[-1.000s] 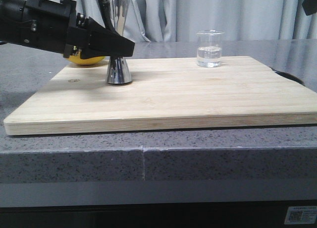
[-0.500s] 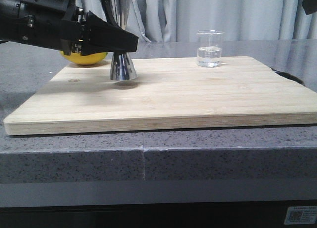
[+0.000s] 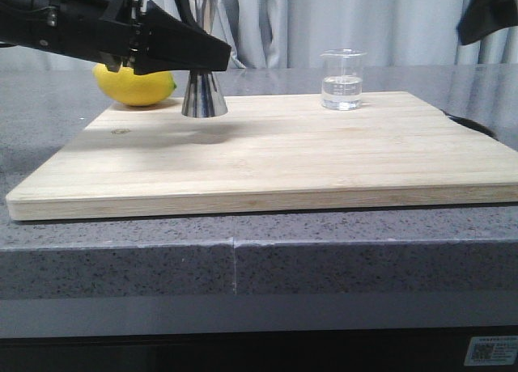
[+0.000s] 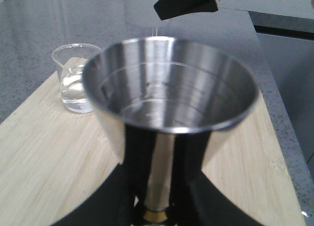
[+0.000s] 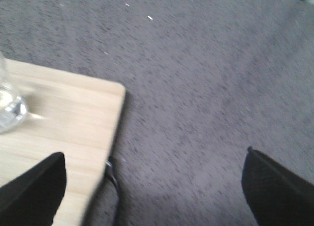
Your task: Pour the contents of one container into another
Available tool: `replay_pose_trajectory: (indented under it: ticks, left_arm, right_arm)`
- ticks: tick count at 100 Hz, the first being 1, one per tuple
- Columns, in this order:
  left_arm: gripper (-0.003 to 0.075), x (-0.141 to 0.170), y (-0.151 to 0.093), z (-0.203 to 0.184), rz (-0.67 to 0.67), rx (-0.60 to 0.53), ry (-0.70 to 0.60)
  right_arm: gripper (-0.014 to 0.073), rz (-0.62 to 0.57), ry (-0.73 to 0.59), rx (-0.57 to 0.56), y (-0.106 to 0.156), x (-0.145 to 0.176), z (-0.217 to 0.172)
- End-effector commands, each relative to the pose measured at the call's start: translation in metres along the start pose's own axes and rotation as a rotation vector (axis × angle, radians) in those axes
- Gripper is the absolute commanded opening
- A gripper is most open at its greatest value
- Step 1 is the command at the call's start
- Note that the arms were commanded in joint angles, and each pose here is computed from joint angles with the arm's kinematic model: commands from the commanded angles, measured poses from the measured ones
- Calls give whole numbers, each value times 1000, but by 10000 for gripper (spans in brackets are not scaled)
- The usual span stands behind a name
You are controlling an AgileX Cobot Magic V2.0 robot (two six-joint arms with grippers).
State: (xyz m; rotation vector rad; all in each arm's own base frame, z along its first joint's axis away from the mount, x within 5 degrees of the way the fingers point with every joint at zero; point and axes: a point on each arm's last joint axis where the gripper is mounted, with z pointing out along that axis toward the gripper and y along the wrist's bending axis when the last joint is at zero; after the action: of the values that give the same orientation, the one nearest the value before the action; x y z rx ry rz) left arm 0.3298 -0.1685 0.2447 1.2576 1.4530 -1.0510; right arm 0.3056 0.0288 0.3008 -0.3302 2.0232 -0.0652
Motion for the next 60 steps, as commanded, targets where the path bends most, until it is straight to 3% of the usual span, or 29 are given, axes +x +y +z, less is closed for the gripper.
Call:
replay_pose_trajectory:
  ticks: [1,19,37,60]
  left_arm:
    - [-19,-38,-14,-3,49,69,-136]
    - [-19,-40,-18,2,52,88,-141]
    - [-19,-40,-19,3,50,90,-147]
    - [-19,-42,-20,5,48,92,-154]
  right_arm:
    - [657,-38,-160,24,6,-18,-6]
    - [657,-90,-212,-19,30,-7,-1]
    - [657,-92,-220,-23,36,4,0]
    - [657,-10,-307,-24,42,6,-2]
